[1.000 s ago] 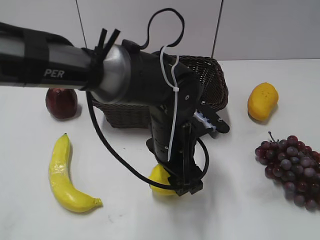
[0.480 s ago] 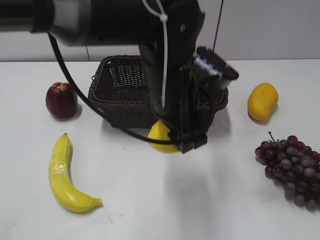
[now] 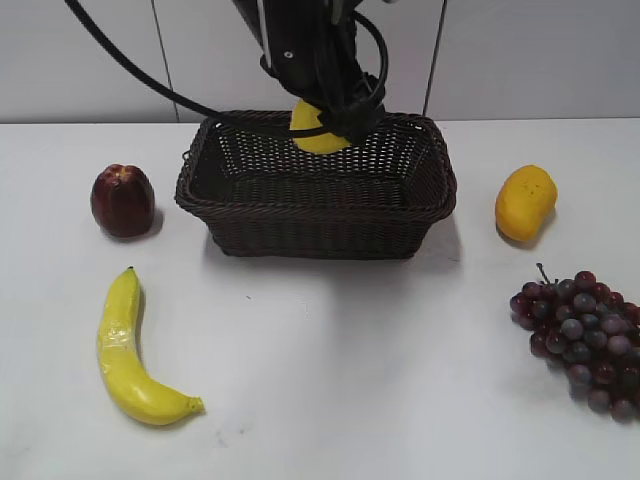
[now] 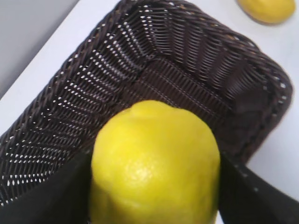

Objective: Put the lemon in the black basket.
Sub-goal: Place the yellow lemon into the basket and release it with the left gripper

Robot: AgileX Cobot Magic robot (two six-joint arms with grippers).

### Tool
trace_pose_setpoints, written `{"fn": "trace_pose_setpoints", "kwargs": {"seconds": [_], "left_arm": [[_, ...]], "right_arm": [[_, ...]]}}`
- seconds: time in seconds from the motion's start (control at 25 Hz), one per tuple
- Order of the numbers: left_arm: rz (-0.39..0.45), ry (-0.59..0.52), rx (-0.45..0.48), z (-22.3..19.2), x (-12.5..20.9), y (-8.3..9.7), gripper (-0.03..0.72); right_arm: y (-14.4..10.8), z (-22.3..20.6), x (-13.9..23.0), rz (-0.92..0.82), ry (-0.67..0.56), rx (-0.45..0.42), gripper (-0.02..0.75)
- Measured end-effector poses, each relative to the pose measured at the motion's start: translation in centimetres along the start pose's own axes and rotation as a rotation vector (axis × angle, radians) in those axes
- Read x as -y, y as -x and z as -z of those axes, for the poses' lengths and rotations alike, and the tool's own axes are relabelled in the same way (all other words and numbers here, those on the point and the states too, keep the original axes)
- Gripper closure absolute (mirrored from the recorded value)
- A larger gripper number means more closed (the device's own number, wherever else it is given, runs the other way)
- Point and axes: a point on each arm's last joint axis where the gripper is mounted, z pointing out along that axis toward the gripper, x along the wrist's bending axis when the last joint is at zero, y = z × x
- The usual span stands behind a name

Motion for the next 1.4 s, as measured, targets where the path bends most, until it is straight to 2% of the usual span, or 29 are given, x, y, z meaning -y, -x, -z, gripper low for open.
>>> {"fn": "trace_pose_setpoints", "kwargs": {"seconds": [0.2, 0.4, 0.56, 0.8, 0.84, 0.92, 1.0, 1.24, 1.4], "left_arm": [[0.034, 0.020, -0.034, -4.2, 1.3, -1.8, 0.140], [0.038, 0.025, -0.034, -8.2, 2.5, -1.5, 0.140], [0.050, -0.026, -0.008, -10.8, 3.9, -1.0, 0.140], [0.067, -0.041, 0.008, -11.9, 4.5, -0.7, 0.139], [0.068, -0.039, 0.008, -11.9, 4.5, -0.7, 0.115], [0.067, -0.031, 0.004, -11.8, 4.4, -0.7, 0.046], [0.066, -0.019, 0.000, -11.4, 3.9, -0.9, 0.019], [0.049, 0.074, -0.051, -5.6, 0.2, -2.7, 0.057], [0.072, 0.064, -0.073, -1.1, -0.7, -4.6, 0.088]], "right_arm": [[0.0, 0.0, 0.0, 0.000, 0.000, 0.000, 0.167], [0.0, 0.0, 0.0, 0.000, 0.000, 0.000, 0.167], [0.0, 0.0, 0.0, 0.000, 0.000, 0.000, 0.167], [0.0, 0.0, 0.0, 0.000, 0.000, 0.000, 0.167], [0.0, 0.0, 0.0, 0.000, 0.000, 0.000, 0.167], [0.0, 0.0, 0.0, 0.000, 0.000, 0.000, 0.167], [0.0, 0.0, 0.0, 0.000, 0.000, 0.000, 0.167], [0.0, 0.0, 0.0, 0.000, 0.000, 0.000, 0.167], [0.0, 0.0, 0.0, 0.000, 0.000, 0.000, 0.167]]}}
